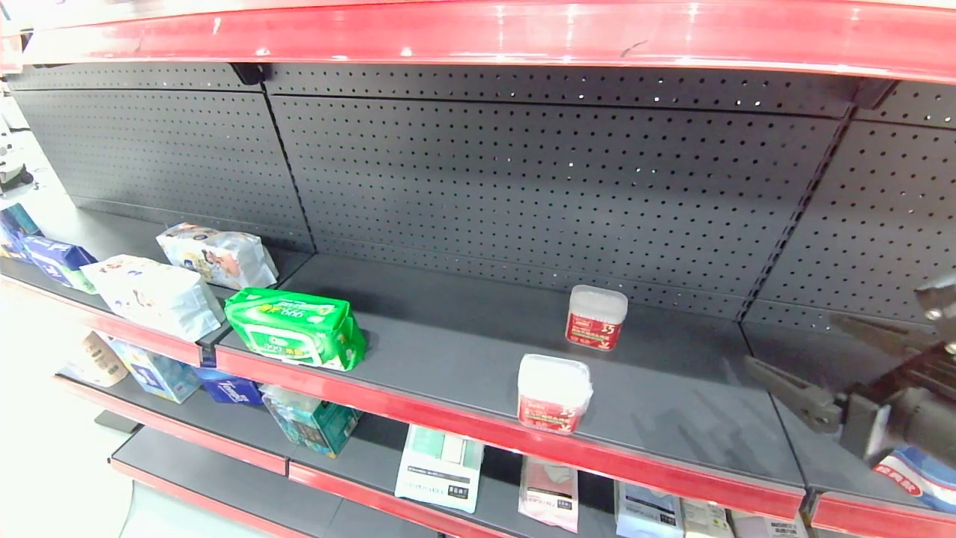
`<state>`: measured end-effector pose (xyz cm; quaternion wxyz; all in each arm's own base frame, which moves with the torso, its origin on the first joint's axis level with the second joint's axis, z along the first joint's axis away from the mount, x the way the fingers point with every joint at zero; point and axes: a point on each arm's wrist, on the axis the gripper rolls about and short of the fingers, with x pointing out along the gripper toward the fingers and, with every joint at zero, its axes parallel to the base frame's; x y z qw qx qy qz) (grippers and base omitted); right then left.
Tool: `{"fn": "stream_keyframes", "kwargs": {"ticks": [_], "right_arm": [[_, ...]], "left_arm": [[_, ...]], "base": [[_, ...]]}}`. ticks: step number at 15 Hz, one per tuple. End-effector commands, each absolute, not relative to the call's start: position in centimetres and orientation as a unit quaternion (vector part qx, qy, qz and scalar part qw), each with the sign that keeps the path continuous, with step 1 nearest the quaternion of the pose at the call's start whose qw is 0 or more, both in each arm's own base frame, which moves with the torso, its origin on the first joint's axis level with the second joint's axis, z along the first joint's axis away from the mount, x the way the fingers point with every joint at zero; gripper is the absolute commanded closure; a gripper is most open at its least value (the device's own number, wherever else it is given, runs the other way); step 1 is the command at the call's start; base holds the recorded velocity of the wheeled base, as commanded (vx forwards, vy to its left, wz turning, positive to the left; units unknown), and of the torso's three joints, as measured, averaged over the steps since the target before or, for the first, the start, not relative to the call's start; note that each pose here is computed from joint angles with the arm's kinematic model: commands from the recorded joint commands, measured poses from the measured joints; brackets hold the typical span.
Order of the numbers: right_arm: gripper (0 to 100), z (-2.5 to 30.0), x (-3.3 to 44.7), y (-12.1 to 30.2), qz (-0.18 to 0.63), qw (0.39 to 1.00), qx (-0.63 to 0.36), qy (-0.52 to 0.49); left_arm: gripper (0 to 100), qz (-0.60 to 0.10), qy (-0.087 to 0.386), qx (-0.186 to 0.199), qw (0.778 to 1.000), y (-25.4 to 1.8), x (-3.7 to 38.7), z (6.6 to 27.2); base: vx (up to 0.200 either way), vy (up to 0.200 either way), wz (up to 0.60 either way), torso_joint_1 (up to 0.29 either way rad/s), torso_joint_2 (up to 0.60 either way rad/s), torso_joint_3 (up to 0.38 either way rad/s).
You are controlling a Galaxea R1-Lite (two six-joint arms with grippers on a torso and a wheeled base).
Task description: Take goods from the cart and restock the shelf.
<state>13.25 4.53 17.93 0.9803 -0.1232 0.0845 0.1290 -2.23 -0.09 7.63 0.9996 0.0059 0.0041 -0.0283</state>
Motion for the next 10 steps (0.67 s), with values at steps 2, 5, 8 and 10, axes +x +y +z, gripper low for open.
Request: {"fn": "stream_keyframes", "kwargs": {"ticks": [2, 5, 8, 10], "right_arm": [[0, 17.0, 7.0, 1.6, 0.069, 0.986, -0.154, 0.001], [0, 15.2, 4.2, 0.4, 0.019, 0.989, -0.145, -0.027], [0, 12.6, 2.0, -0.2, -0.032, 0.995, -0.098, -0.015], [0, 13.1, 0.9, -0.4, -0.075, 0.992, -0.097, 0.011]], "left_arm": [[0, -0.029, 0.011, 0.006, 1.0, -0.1, -2.1, 7.7], [0, -0.03, 0.011, 0.006, 0.999, -0.1, -2.1, 7.7], [0, -0.029, 0.011, 0.006, 0.999, -0.1, -2.1, 7.7], [0, -0.029, 0.011, 0.006, 0.999, -0.1, -2.1, 7.7]], "base": [[0.0, 0.0, 0.0, 0.0, 0.0, 0.0], [0.0, 0.0, 0.0, 0.0, 0.0, 0.0], [0.0, 0.0, 0.0, 0.0, 0.0, 0.0], [0.0, 0.0, 0.0, 0.0, 0.0, 0.0]]}}
